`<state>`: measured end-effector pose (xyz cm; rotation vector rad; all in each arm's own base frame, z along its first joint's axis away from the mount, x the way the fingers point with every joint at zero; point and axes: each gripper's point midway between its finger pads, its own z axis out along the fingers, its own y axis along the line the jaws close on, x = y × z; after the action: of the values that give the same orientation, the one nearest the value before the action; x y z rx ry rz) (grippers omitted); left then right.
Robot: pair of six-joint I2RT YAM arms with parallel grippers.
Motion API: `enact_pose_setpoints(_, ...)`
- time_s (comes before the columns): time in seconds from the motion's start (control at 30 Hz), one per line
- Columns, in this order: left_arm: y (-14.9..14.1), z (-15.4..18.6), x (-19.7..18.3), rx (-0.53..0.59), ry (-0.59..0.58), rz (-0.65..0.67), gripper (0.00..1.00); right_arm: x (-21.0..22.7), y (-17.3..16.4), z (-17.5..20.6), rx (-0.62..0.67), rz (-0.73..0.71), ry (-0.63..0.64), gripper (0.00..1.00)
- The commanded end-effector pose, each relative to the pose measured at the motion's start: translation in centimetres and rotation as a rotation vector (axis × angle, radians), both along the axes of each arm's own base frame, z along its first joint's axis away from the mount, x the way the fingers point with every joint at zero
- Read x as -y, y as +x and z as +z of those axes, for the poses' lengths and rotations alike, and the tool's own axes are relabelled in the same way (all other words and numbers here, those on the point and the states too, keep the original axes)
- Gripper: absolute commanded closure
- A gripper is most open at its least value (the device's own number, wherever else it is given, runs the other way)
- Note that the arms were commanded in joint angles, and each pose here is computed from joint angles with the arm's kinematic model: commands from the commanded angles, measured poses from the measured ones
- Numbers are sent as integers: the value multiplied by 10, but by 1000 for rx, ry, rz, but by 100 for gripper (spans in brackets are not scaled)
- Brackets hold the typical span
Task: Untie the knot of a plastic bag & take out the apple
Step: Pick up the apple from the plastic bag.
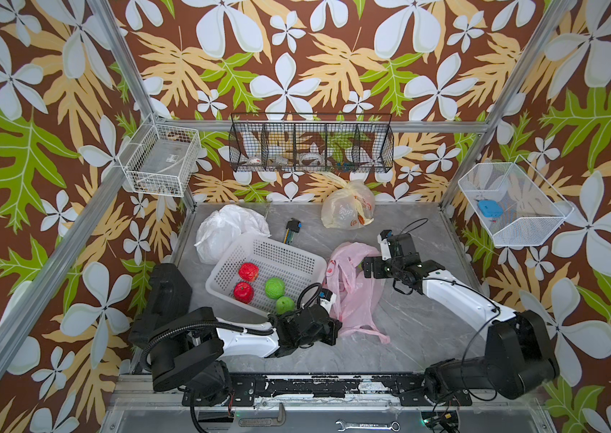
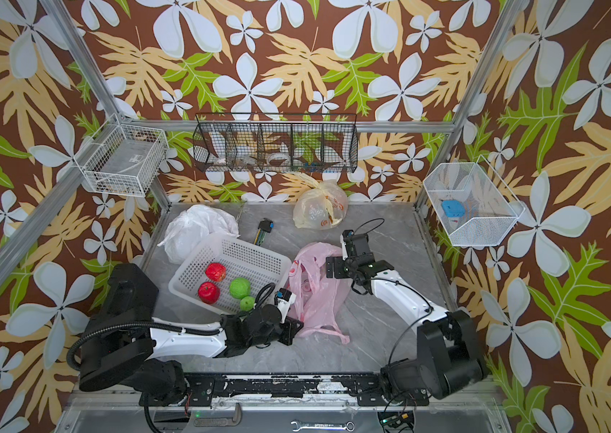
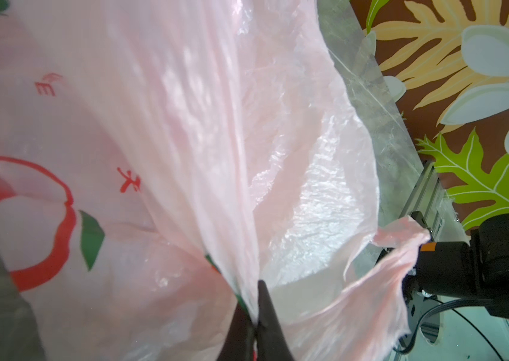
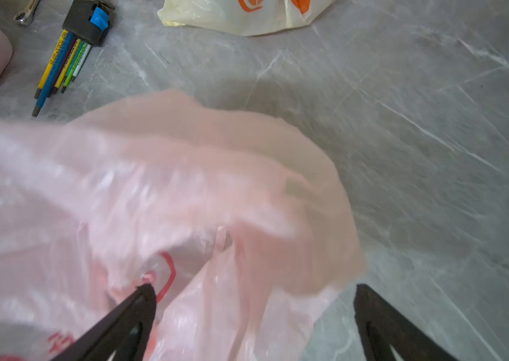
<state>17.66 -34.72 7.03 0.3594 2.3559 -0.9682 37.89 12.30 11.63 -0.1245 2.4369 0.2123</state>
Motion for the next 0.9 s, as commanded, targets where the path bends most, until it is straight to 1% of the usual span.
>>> enact_pose_setpoints(0.0, -2, 5, -2, 3, -32, 1, 100, 0, 46, 2, 86, -2, -92, 1)
enact_pose_setpoints(0.03, -3, 5, -3, 2, -29, -1, 100, -3, 55, -4, 72, 14, -116, 4)
enact_pose_setpoints(0.07, -3, 6, -3, 1, -26, -1, 100, -6, 65, -8, 67, 19, -136, 13)
enact_pose_setpoints(0.1, -2, 7, -3, 3, -23, -2, 100, -9, 72, -9, 82, 18, -146, 25)
enact_pose_setpoints(0.13, -2, 7, -3, 4, -18, -1, 100, -12, 75, -4, 109, 18, -145, 42)
enact_pose_setpoints(0.17, -1, 7, -2, 7, -12, -6, 100, -18, 76, 7, 147, 20, -141, 62)
enact_pose_setpoints(0.2, 0, 9, 1, 10, -7, -7, 100, -27, 72, 23, 198, 31, -152, 76)
enact_pose_setpoints(0.23, 1, 9, 2, 13, 0, -9, 100, -35, 67, 41, 253, 42, -174, 85)
enact_pose_setpoints(0.3, 4, 11, 6, 18, 7, -6, 100, -56, 46, 80, 375, 87, -234, 99)
enact_pose_setpoints(0.33, 5, 11, 7, 19, 11, -2, 100, -63, 36, 95, 418, 102, -252, 100)
enact_pose_setpoints(0.37, 7, 12, 8, 20, 13, 3, 100, -71, 24, 109, 455, 119, -263, 100)
enact_pose_setpoints(0.43, 11, 12, 10, 23, 24, 16, 100, -78, 3, 128, 495, 136, -242, 100)
enact_pose_setpoints(0.5, 15, 10, 9, 25, 37, 37, 100, -73, -13, 133, 497, 125, -180, 100)
enact_pose_setpoints(0.53, 16, 10, 9, 28, 38, 44, 100, -69, -18, 131, 492, 112, -170, 100)
enact_pose_setpoints(0.57, 17, 9, 8, 30, 42, 51, 100, -64, -22, 127, 481, 100, -164, 97)
enact_pose_setpoints(0.6, 17, 7, 7, 31, 46, 54, 100, -61, -26, 121, 464, 93, -167, 91)
enact_pose_setpoints(0.63, 18, 7, 6, 34, 46, 59, 100, -57, -29, 115, 450, 86, -174, 82)
enact_pose_setpoints(0.7, 17, 0, 3, 33, 57, 62, 100, -51, -34, 101, 409, 68, -181, 61)
enact_pose_setpoints(0.77, 16, -4, 3, 24, 63, 57, 100, -47, -39, 91, 372, 45, -167, 47)
enact_pose_setpoints(0.8, 15, -5, 2, 20, 67, 54, 100, -45, -43, 88, 347, 25, -148, 41)
enact_pose_setpoints(0.87, 12, -7, 0, 9, 66, 50, 100, -40, -52, 82, 300, -14, -108, 36)
